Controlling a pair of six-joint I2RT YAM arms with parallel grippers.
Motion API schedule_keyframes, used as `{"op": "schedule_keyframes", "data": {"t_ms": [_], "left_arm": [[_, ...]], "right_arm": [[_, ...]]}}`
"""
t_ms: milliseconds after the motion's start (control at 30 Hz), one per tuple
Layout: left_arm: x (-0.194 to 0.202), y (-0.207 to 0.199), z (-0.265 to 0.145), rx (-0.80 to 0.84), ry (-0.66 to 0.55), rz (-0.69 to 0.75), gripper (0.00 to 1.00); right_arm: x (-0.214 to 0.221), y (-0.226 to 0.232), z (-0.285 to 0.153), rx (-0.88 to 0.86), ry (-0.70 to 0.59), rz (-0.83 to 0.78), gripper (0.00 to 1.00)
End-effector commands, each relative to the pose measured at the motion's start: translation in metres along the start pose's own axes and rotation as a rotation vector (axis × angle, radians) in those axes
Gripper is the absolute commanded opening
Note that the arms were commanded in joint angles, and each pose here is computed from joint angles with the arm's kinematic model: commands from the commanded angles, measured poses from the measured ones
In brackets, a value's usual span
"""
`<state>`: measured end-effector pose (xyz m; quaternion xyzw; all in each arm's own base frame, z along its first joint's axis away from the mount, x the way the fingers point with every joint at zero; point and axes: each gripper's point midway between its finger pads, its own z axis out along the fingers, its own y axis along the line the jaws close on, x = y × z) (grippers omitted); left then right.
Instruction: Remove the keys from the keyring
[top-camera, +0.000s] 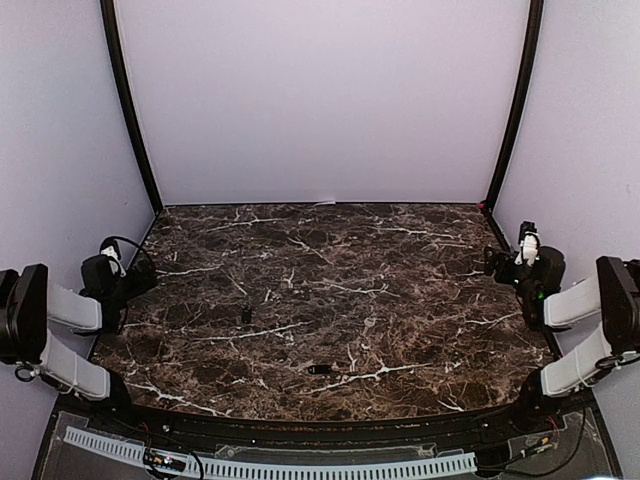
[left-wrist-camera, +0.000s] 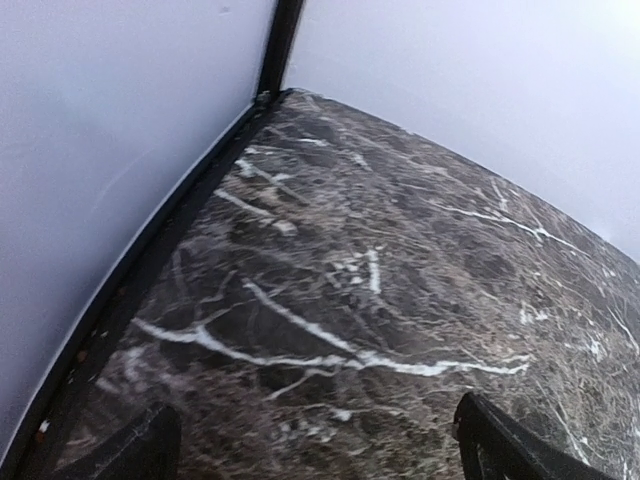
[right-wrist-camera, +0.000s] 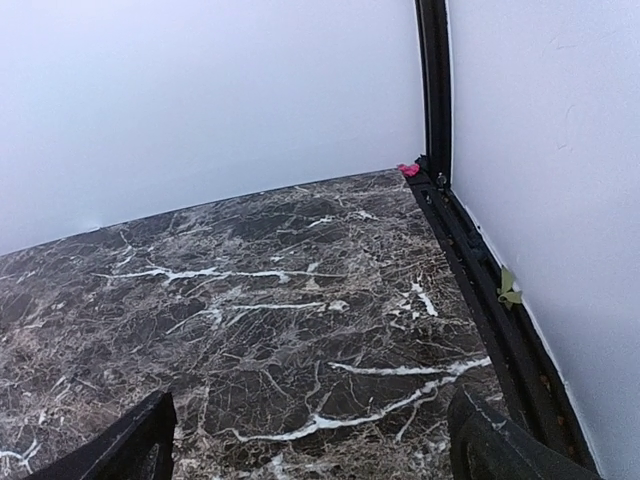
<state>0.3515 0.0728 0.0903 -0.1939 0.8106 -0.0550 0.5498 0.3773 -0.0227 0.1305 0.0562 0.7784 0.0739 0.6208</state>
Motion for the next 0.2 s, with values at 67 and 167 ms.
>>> {"op": "schedule_keyframes", "data": {"t_ms": [67, 167], "left_arm": [[-0.0356, -0.0495, 0.007, 0.149, -0.162, 0.206, 0.97], [-0.0375, -0.0488, 0.0053, 0.141, -0.177, 0.206, 0.97]], "right_arm": [[-0.0271, 0.0059, -0.0061, -0.031, -0.169, -0.071, 0.93], [-0.0286, 0.0084, -0.0146, -0.04, -0.204, -0.08, 0.93]]}}
